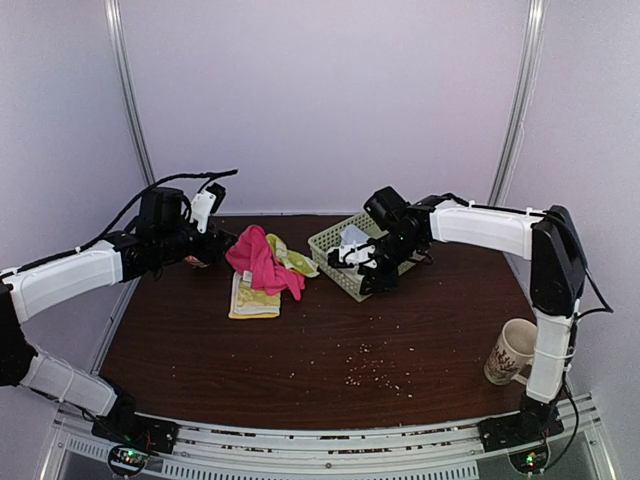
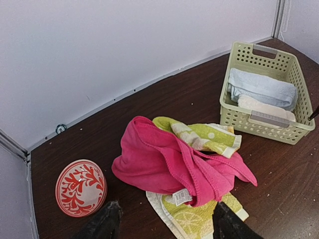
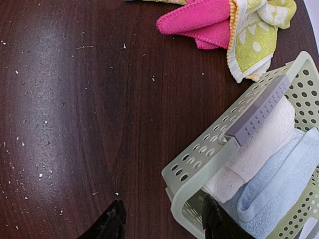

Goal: Roll the towels
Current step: Move the storage box to the corner of the board.

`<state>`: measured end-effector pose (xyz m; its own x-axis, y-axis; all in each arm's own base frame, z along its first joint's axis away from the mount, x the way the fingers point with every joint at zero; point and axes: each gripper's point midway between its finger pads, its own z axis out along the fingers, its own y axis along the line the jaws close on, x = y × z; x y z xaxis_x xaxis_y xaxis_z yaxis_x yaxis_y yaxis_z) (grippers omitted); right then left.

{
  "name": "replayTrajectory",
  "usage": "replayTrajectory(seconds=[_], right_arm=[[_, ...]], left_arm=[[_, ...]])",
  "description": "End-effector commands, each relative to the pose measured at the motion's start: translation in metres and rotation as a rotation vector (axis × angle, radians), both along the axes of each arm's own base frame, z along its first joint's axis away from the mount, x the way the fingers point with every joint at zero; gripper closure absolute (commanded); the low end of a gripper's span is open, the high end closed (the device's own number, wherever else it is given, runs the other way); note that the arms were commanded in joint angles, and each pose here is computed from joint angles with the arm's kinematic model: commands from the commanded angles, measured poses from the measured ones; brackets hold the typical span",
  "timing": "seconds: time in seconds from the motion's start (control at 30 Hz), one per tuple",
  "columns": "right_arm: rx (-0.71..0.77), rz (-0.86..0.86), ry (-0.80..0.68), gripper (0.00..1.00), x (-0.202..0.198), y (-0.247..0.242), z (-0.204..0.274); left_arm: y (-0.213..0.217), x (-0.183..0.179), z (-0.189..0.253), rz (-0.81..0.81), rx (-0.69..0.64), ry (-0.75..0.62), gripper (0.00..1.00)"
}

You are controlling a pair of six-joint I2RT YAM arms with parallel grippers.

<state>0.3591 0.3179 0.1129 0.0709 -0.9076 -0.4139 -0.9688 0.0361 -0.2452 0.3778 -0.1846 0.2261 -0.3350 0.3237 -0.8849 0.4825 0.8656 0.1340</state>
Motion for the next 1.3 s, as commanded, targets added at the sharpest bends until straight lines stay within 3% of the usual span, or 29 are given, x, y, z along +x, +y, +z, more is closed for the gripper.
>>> replayTrajectory(seconds=[0.0,0.3,0.7,0.9,1.27], right_arm=[[-0.090,0.052,-0.003,0.47,0.004,0.000,-0.005],[-0.168,0.003,-0.023,0.58,0.021,-0.005,-0.020],[-0.095,-0.238,-0.095,0.73,0.077,-0.007,-0.023],[-0.026,-0.376,-0.108,0.76,0.113,-0.025,-0.015],[-0.072,-0.465,-0.174,0.78,0.160,-0.086,-0.021]], left_arm=[[-0.010,0.005,0.022,-0.032,-0.028,-0.072,0.35],[-0.014,0.001,0.033,-0.061,-0.051,-0.099,0.35],[-0.019,0.001,0.031,-0.080,-0.063,-0.086,0.35],[-0.022,0.002,0.027,-0.089,-0.069,-0.071,0.35],[-0.026,0.002,0.022,-0.106,-0.073,-0.050,0.34]])
